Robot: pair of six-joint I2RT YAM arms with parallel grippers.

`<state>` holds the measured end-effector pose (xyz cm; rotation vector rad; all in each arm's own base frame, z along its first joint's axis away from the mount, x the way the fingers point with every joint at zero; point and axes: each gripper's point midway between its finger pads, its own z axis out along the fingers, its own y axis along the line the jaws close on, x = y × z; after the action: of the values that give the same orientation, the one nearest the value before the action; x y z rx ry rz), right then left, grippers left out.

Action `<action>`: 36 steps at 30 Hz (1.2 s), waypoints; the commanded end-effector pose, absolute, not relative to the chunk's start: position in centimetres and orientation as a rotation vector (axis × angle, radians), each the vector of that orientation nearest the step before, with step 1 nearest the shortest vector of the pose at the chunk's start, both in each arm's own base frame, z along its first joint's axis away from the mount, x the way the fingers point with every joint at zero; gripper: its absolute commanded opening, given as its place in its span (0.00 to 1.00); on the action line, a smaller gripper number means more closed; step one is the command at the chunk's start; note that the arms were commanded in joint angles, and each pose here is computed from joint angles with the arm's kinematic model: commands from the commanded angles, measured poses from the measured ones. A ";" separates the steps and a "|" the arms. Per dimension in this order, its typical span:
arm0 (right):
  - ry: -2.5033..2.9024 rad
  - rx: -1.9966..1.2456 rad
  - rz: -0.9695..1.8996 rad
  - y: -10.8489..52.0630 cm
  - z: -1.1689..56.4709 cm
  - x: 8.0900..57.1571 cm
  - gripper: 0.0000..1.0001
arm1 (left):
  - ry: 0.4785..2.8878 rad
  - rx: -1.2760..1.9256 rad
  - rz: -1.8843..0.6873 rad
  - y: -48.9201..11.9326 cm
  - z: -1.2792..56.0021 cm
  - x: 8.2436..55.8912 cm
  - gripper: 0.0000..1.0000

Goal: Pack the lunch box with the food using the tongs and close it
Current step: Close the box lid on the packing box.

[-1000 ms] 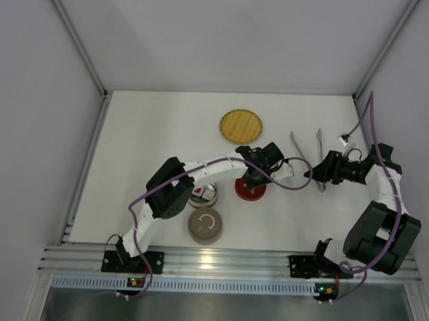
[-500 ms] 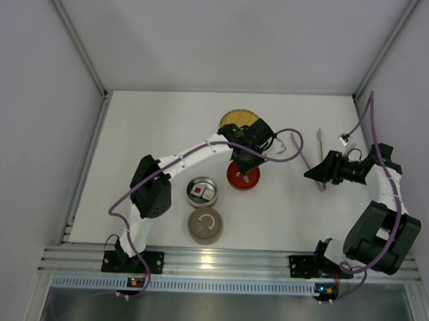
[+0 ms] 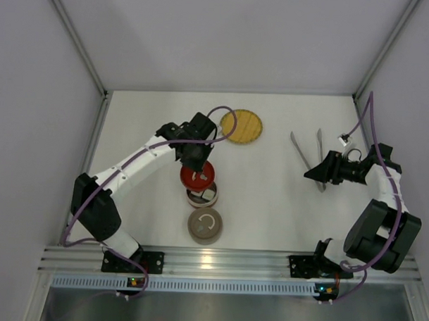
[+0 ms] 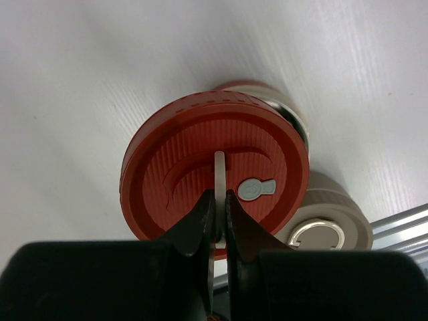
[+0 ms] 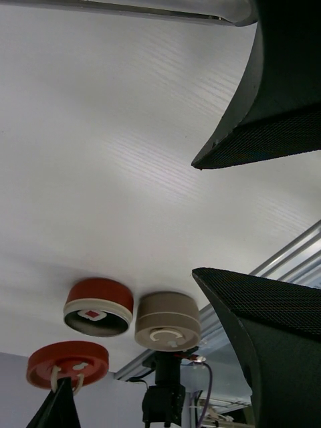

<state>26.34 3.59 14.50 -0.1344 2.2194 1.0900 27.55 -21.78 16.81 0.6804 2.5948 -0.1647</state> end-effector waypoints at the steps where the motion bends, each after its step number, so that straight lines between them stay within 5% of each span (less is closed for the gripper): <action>1: 2.189 -0.144 1.071 2.9 15.3 27.0 0.60 | 2.645 0.522 -0.212 -21.3 16.0 26.9 0.00; 36: 2.218 -0.126 1.063 2.6 14.5 27.1 0.60 | 2.674 0.373 -0.379 -22.6 10.3 25.5 0.00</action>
<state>26.39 3.23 13.71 -0.1108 2.2521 1.0805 25.39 -21.85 9.28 0.3961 2.7167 -0.3018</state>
